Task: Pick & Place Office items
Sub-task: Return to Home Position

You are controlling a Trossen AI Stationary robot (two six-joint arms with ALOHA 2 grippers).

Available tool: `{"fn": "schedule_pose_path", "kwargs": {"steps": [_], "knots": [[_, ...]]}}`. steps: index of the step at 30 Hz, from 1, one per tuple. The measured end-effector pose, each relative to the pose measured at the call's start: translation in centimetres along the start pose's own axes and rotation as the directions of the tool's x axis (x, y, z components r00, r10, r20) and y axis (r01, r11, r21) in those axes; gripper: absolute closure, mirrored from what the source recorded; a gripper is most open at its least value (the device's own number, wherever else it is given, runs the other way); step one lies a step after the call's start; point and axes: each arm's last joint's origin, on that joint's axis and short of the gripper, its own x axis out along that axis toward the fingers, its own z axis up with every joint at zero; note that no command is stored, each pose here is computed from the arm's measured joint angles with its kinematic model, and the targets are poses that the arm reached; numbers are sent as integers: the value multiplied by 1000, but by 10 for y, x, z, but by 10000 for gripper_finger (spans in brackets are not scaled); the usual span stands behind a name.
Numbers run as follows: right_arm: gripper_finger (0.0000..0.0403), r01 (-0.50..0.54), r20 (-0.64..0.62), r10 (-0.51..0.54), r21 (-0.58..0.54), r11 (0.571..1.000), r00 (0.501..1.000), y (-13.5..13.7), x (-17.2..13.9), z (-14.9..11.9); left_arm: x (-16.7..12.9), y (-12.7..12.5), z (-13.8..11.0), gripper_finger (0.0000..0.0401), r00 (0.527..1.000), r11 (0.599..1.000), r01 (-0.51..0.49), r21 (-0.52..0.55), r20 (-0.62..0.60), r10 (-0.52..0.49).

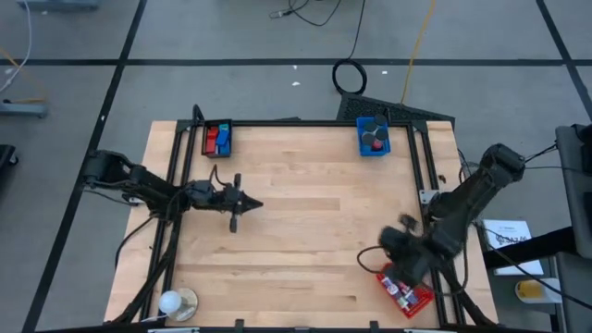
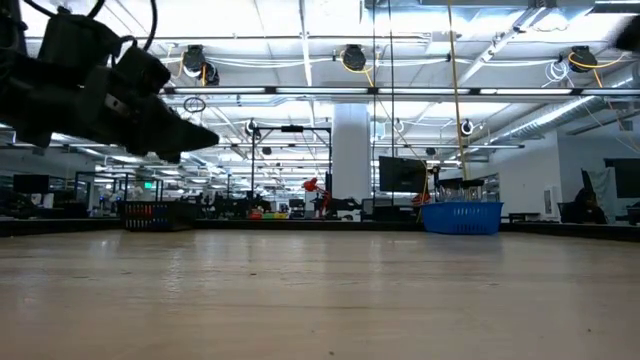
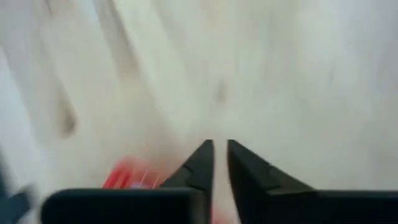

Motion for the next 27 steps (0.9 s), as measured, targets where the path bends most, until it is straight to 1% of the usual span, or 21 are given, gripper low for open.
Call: {"fn": "schedule_pose_path", "kwargs": {"steps": [1, 3, 4, 6, 8, 10, 11, 13, 14, 16, 18, 20, 22, 24, 27], "knots": [[377, 3, 66, 1, -66, 998, 998, -5, 3, 10, -4, 3, 1, 395, 1000, 1000, -8, -6, 2, 8], [396, -3, 174, 36, -183, 983, 984, -17, 13, 30, -11, 8, 3, 395, 999, 999, -31, -9, 25, 31], [395, -19, 222, 71, -230, 973, 972, -23, 20, 40, -14, 11, 3, 397, 999, 999, -37, -7, 23, 37], [390, -50, 331, 160, -317, 947, 930, -39, 34, 61, -20, 15, 2, 397, 999, 999, -51, 5, 11, 51], [392, -101, 422, 280, -398, 912, 862, -59, 49, 79, -24, 20, 5, 394, 997, 998, -65, 18, 28, 65], [399, -137, 517, 390, -460, 877, 762, -81, 59, 95, -28, 24, 7, 393, 996, 996, -87, 18, 31, 86], [401, -142, 557, 433, -489, 861, 709, -93, 63, 101, -30, 25, 7, 394, 995, 996, -92, 16, 25, 92], [401, -124, 630, 473, -516, 848, 616, -115, 69, 108, -33, 28, 9, 398, 995, 995, -98, 14, 28, 97], [401, -110, 656, 481, -523, 845, 582, -124, 72, 109, -35, 29, 11, 398, 995, 995, -97, 16, 33, 97], [402, -86, 685, 488, -532, 842, 541, -139, 79, 110, -37, 31, 12, 394, 994, 995, -102, 14, 35, 102], [402, -61, 702, 487, -538, 841, 519, -149, 83, 107, -40, 32, 13, 386, 993, 994, -112, 11, 31, 112], [402, -27, 725, 467, -528, 849, 506, -158, 87, 103, -43, 33, 14, 381, 992, 992, -125, 33, 28, 124], [402, 0, 752, 450, -514, 858, 481, -164, 89, 95, -46, 34, 15, 380, 989, 989, -145, 38, 17, 145], [402, 17, 775, 446, -506, 862, 447, -168, 88, 87, -49, 36, 17, 384, 986, 986, -163, 39, 29, 162], [402, 38, 795, 430, -491, 870, 427, -176, 87, 69, -53, 38, 21, 396, 983, 983, -178, 49, 55, 175]]}}
